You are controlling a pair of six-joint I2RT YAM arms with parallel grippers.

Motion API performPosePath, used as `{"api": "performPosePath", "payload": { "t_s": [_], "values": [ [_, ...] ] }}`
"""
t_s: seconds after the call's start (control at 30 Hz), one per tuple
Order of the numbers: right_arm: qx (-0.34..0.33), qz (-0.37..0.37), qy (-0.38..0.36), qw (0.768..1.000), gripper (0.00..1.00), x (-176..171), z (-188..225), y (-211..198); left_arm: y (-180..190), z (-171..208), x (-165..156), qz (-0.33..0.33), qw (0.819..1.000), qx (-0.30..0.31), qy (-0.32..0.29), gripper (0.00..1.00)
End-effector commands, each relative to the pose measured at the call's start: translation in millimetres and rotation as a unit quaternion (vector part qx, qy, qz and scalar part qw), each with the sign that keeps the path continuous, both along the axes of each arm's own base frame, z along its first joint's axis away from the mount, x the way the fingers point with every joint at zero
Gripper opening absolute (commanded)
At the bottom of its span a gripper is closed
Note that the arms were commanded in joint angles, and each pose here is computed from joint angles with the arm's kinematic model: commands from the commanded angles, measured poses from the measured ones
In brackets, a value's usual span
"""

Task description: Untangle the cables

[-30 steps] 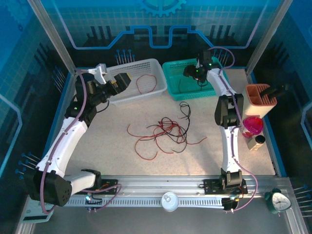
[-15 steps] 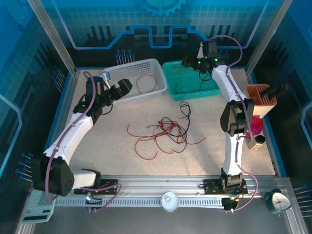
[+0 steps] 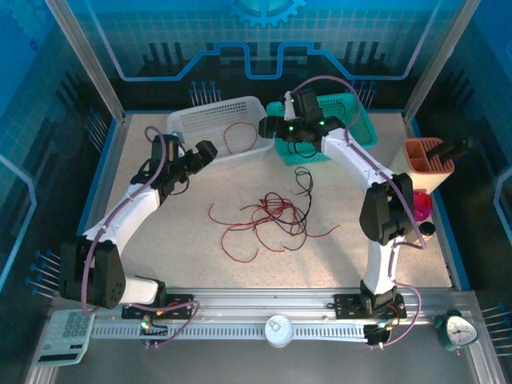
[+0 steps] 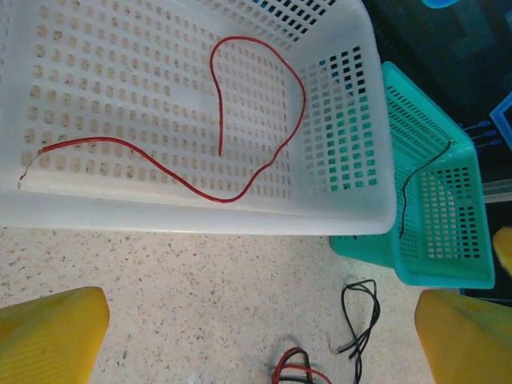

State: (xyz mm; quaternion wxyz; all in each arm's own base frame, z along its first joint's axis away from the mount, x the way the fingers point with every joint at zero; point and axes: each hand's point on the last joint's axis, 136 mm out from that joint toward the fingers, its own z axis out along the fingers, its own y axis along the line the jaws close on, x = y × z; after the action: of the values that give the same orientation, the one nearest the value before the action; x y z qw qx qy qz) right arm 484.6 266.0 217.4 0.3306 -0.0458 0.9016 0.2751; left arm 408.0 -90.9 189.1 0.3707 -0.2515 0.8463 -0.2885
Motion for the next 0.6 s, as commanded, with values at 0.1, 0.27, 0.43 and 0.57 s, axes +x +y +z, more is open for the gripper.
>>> {"api": "performPosePath", "payload": {
  "t_s": [0.1, 0.27, 0.43, 0.57],
  "values": [
    [0.011, 0.001, -0.001, 1.000, 0.82, -14, -2, 14, 2, -18, 15, 0.018, 1.000, 0.002, 0.006, 0.99],
    [0.014, 0.001, -0.006, 1.000, 0.82, -28, 5, 10, 7, -36, 26, 0.028, 0.999, 0.011, 0.021, 0.99],
    [0.020, -0.006, -0.022, 1.000, 0.82, -46, 18, -1, 18, -49, 38, 0.045, 0.998, 0.014, 0.028, 0.99],
    [0.015, -0.006, -0.030, 0.999, 0.82, -60, 25, -9, 41, -50, 50, 0.073, 0.997, 0.014, 0.023, 0.99]
  ]
}}
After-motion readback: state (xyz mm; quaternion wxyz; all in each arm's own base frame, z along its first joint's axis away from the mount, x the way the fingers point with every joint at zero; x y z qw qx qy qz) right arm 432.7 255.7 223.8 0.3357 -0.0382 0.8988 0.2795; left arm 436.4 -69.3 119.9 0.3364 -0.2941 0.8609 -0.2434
